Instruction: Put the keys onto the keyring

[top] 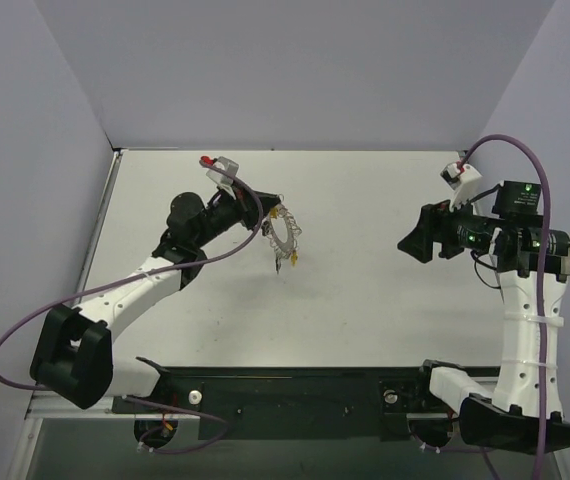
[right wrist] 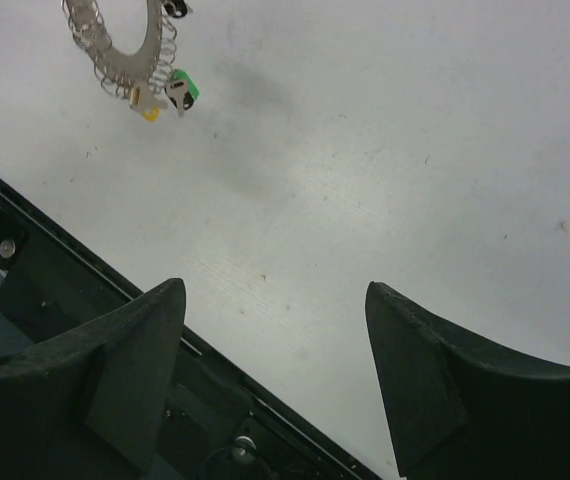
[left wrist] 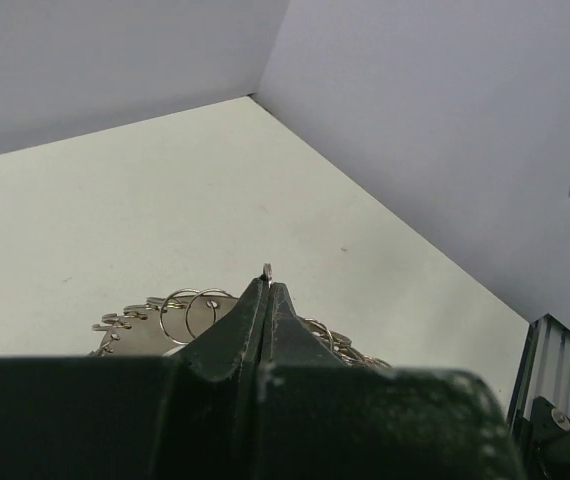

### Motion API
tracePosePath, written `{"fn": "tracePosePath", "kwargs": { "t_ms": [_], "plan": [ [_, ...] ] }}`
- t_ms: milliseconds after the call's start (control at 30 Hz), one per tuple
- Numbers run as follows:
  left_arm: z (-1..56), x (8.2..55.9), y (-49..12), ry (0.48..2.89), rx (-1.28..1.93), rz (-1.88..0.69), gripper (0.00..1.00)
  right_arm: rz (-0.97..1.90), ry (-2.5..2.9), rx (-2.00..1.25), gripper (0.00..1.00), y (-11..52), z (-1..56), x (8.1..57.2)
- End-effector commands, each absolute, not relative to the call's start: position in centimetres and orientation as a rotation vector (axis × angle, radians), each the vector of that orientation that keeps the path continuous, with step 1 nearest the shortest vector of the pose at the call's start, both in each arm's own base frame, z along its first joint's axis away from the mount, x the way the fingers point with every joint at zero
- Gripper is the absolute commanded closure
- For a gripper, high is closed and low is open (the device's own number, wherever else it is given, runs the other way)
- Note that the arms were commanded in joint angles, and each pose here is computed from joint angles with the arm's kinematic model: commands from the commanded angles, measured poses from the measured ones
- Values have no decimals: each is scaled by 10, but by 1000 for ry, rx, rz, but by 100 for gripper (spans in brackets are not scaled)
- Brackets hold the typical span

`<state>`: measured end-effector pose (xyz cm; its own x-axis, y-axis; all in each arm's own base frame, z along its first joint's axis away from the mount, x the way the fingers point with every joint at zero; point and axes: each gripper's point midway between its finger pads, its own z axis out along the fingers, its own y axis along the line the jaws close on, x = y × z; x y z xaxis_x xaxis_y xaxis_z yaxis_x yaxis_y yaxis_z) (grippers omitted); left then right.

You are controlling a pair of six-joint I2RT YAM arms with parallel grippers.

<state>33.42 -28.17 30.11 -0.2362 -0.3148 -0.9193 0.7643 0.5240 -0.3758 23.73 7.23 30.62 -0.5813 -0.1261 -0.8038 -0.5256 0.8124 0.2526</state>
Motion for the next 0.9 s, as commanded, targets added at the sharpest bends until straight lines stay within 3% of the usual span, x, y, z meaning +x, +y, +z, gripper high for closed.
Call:
{"fn": "tracePosePath", "kwargs": {
  "t_ms": [0,567,733,867],
  "plan": [
    [337,370,-274,1443,286,-1030,100,620,2214,-532,32,72,285,210],
    [296,501,-269,1517,-16,-863,100,637,2183,-447,31,74,239,198],
    [276,506,-262,1545,-28,-853,100,644,2189,-437,31,73,231,199],
    [240,483,-245,1615,-36,-841,100,653,2184,-438,31,74,229,201]
  ]
}}
